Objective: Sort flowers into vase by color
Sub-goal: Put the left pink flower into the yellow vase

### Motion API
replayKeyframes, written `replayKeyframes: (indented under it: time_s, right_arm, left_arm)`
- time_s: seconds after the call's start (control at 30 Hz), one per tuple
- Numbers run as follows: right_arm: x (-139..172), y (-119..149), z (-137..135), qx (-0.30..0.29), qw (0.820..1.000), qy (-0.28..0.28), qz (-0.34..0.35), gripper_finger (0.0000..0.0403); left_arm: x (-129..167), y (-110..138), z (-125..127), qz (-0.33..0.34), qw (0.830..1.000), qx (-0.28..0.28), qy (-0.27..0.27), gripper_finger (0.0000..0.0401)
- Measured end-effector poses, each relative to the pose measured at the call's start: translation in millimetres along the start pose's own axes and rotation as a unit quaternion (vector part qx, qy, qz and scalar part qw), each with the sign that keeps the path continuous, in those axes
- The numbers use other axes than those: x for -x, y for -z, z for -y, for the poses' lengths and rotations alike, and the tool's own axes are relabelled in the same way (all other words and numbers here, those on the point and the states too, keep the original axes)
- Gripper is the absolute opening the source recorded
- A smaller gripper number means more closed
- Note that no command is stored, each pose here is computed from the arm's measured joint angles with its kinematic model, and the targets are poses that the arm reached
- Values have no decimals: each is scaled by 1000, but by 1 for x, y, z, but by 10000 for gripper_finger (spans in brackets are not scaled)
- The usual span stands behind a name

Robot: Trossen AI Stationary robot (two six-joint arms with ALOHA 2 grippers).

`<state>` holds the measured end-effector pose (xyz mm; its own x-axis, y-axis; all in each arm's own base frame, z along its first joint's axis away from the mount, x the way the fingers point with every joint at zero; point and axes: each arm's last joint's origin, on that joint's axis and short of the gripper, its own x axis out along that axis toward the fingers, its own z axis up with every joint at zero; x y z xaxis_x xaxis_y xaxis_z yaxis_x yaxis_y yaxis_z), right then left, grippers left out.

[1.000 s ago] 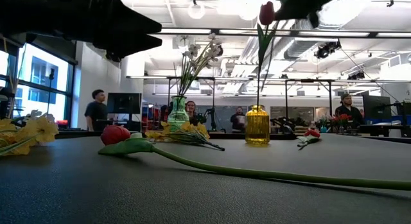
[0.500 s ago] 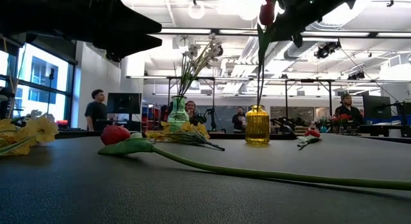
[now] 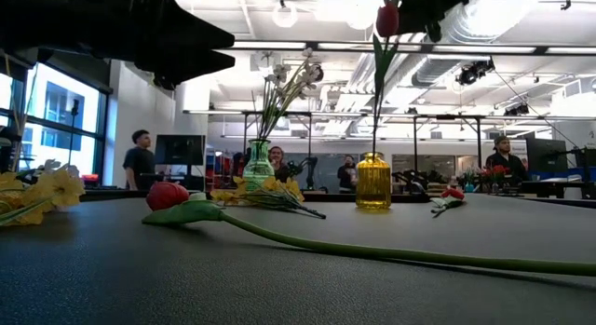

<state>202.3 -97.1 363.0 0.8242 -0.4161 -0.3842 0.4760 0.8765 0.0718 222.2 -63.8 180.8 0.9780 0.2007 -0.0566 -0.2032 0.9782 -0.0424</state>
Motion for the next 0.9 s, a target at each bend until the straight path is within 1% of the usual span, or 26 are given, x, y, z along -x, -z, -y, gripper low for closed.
replayKeyframes:
  time_s: [0.2, 0.3, 0.5, 0.6, 0.7, 0.83, 0.9]
  right_arm:
    - [-31, 18, 1, 2, 998, 5, -61, 0]
    - [-45, 22, 1, 12, 997, 3, -70, 0]
    - [-61, 28, 1, 15, 996, 3, -91, 0]
    - [-63, 30, 1, 15, 995, 4, -96, 4]
    - [-62, 30, 1, 10, 995, 5, -99, 36]
    - [-55, 30, 2, 8, 994, 10, -106, 116]
    - [-48, 30, 2, 10, 994, 12, -109, 157]
  left_arm:
    - [0, 0, 0, 0, 1000, 1, 0, 235]
    - [0, 0, 0, 0, 1000, 1, 0, 235]
    - [0, 0, 0, 0, 1000, 4, 0, 235]
    - [0, 0, 0, 0, 1000, 8, 0, 235]
    - [0, 0, 0, -2, 1000, 8, 0, 235]
    - [0, 1, 0, -3, 1000, 21, -2, 235]
    - [0, 1, 0, -4, 1000, 27, -12, 234]
